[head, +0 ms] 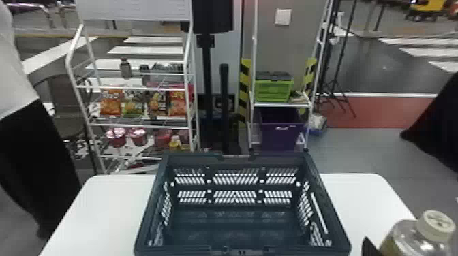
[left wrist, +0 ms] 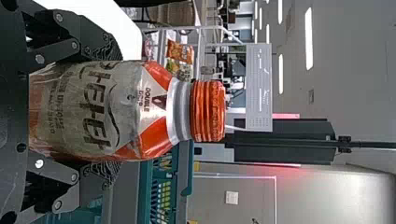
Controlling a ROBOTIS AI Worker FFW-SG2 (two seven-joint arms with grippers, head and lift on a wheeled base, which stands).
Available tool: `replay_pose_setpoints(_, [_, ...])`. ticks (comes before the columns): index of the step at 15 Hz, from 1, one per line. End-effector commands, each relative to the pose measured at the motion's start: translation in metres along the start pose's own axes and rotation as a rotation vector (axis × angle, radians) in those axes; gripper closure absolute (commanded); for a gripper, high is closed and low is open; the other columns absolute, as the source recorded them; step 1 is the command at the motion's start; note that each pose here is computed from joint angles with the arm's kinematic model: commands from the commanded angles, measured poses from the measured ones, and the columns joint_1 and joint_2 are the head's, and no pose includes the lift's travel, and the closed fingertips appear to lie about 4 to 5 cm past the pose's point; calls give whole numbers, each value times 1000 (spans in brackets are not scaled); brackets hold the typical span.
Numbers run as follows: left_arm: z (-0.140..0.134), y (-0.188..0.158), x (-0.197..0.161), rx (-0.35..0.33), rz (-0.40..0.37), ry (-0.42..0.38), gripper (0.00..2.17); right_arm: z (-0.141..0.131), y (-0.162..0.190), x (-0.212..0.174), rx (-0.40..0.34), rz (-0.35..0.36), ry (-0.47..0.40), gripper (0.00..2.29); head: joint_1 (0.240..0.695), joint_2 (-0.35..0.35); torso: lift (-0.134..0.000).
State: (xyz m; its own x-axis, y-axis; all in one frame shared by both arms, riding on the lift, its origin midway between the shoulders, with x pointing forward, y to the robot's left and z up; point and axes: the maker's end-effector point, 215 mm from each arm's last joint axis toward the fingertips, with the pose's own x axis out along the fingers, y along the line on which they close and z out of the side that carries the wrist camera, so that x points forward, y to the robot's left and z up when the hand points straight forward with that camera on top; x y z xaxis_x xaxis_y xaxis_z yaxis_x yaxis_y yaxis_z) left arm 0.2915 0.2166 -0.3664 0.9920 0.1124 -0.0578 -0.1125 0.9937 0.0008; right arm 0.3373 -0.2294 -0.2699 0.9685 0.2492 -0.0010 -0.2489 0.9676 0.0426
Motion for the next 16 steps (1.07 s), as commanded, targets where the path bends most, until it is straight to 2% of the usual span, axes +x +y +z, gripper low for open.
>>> replay_pose_setpoints(1, [-1, 1, 0, 2, -6, 2, 2145, 8, 0, 23, -11, 3, 29, 1784, 499, 0, 0])
replay_pose_setpoints(6, [1, 4, 4, 0, -21, 3, 2145, -2, 17, 82, -30, 13, 147, 1784, 499, 0, 0])
replay_pose_setpoints(11, [0, 8, 8, 3, -21, 6, 2145, -30, 33, 133, -54, 23, 332, 1781, 499, 0, 0])
replay_pose_setpoints(16, [-6, 9, 7, 5, -18, 19, 2145, -58, 44, 172, -117, 25, 457, 1781, 499, 0, 0])
